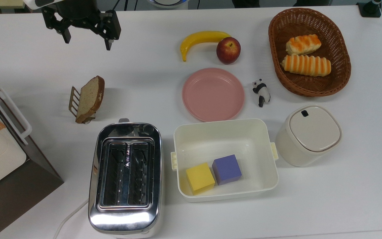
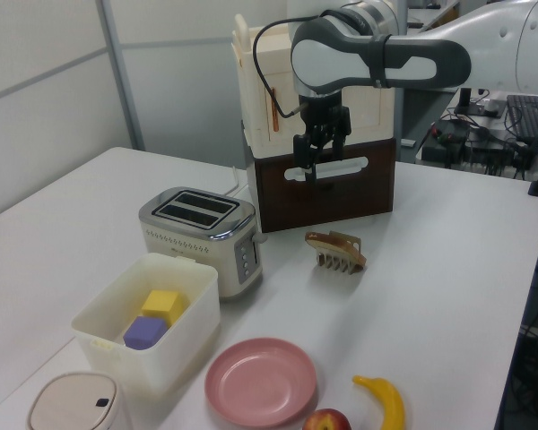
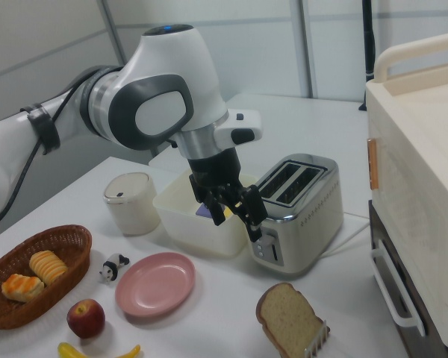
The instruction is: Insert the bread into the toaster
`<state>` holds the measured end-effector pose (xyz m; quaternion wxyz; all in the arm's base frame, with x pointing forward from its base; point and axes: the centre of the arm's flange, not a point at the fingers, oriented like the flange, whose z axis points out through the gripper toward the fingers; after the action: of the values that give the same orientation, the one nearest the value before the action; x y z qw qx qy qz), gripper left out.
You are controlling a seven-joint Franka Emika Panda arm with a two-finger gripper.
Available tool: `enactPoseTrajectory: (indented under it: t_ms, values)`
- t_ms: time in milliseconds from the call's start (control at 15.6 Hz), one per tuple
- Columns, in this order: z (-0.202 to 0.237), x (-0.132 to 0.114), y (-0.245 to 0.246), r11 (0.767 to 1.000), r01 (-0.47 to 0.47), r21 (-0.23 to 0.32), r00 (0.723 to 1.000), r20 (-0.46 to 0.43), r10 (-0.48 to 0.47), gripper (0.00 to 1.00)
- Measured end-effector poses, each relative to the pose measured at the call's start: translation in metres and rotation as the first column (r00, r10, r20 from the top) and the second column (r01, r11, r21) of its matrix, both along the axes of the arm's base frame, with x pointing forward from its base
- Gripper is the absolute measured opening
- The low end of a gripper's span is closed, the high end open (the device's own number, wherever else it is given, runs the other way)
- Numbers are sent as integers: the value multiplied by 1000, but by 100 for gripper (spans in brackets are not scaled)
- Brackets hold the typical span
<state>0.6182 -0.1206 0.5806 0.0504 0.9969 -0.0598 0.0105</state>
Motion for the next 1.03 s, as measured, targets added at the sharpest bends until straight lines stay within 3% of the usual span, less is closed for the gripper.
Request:
enactPoseTrajectory:
  t_ms: [1025]
  values:
    - [-3,2,4,1000,-7,1,1000,-5,7,100]
